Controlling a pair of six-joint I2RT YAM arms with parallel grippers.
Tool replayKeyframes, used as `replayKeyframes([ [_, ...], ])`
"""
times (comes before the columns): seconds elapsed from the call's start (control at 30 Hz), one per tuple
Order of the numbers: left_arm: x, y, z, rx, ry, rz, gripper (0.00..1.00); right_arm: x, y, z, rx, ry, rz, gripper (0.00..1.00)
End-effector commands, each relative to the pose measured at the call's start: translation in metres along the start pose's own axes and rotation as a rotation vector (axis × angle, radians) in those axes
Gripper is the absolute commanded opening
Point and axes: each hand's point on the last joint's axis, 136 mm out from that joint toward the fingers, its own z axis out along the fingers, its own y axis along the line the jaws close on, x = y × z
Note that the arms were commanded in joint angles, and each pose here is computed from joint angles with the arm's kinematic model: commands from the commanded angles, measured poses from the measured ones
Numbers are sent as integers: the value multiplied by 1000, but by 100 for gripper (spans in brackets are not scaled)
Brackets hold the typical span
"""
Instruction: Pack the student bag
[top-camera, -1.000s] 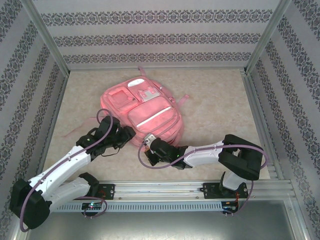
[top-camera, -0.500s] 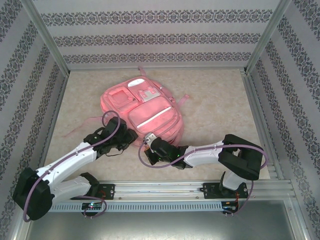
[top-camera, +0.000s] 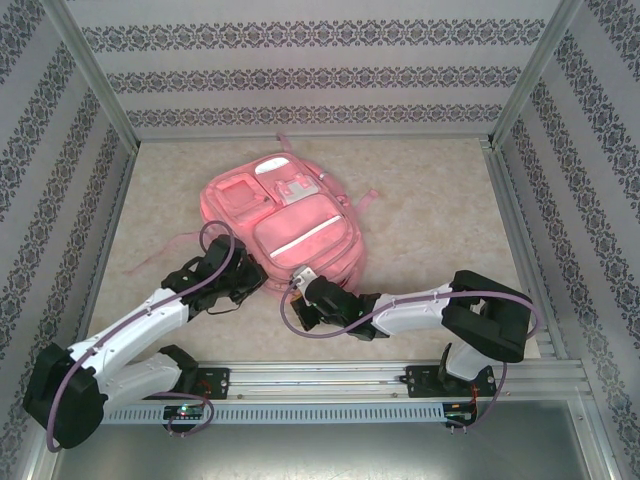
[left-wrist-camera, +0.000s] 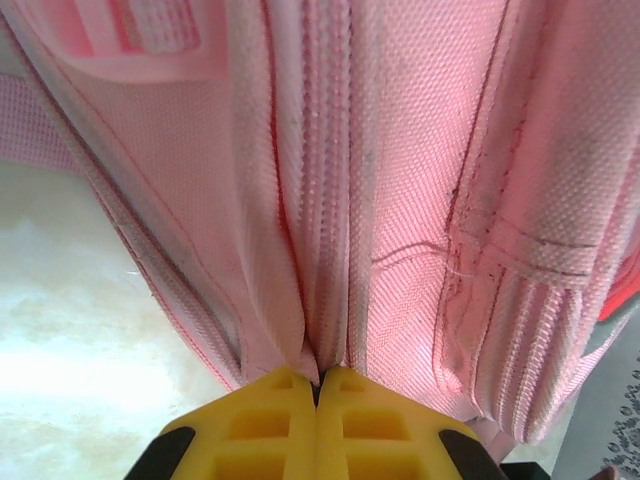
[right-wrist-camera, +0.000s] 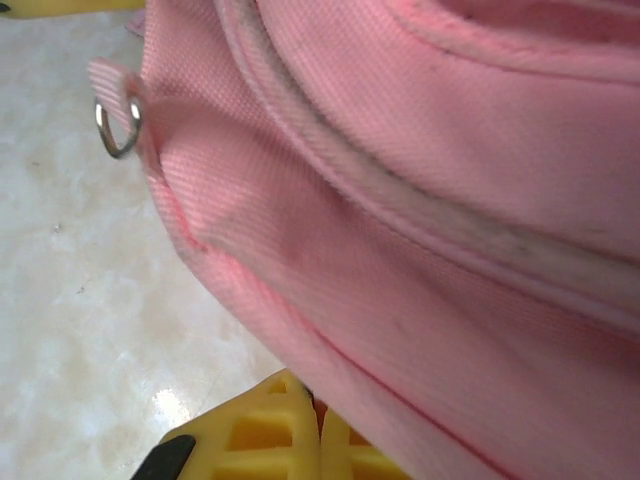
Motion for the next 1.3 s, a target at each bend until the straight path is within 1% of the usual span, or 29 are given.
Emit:
replayKeyframes([
  [0.0,-16,21,-11,-103,-49,51,2,6,-17,-4,54,7,16,0],
  [0.27,-33,30,-26,-165,-79,95,4,-1,-9,-4,23,3,5,0],
  [0.3,-33,31,-27,-166,-80,92,7,-2,-7,-3,15,7,4,0],
  [0.33,-32,30,-27,-157,-76,89,14,-2,-6,-2,11,11,3,0],
  [0.4,-28,23,-26,-109,-62,87,32,-4,-3,0,-2,14,4,0],
  [0.43,-26,23,-26,-100,-53,70,36,-3,-1,2,-6,18,3,0],
  [0.57,-11,19,-24,-42,-25,1,44,-4,2,5,-15,21,0,0],
  [0.67,2,10,-20,0,-3,-29,47,-6,3,6,-14,17,2,0],
  [0.83,17,-9,-6,44,14,-16,47,-7,3,7,-15,15,6,0],
  [1.0,17,-19,4,53,9,-1,47,-5,3,6,-16,16,11,0],
  [1.1,19,-13,13,33,11,-5,41,-4,1,5,-10,15,12,0],
  [1.2,19,-1,19,2,4,-10,31,-3,-2,3,1,10,14,0],
  [1.27,17,10,18,-43,-13,6,24,-2,-5,2,13,11,17,0],
])
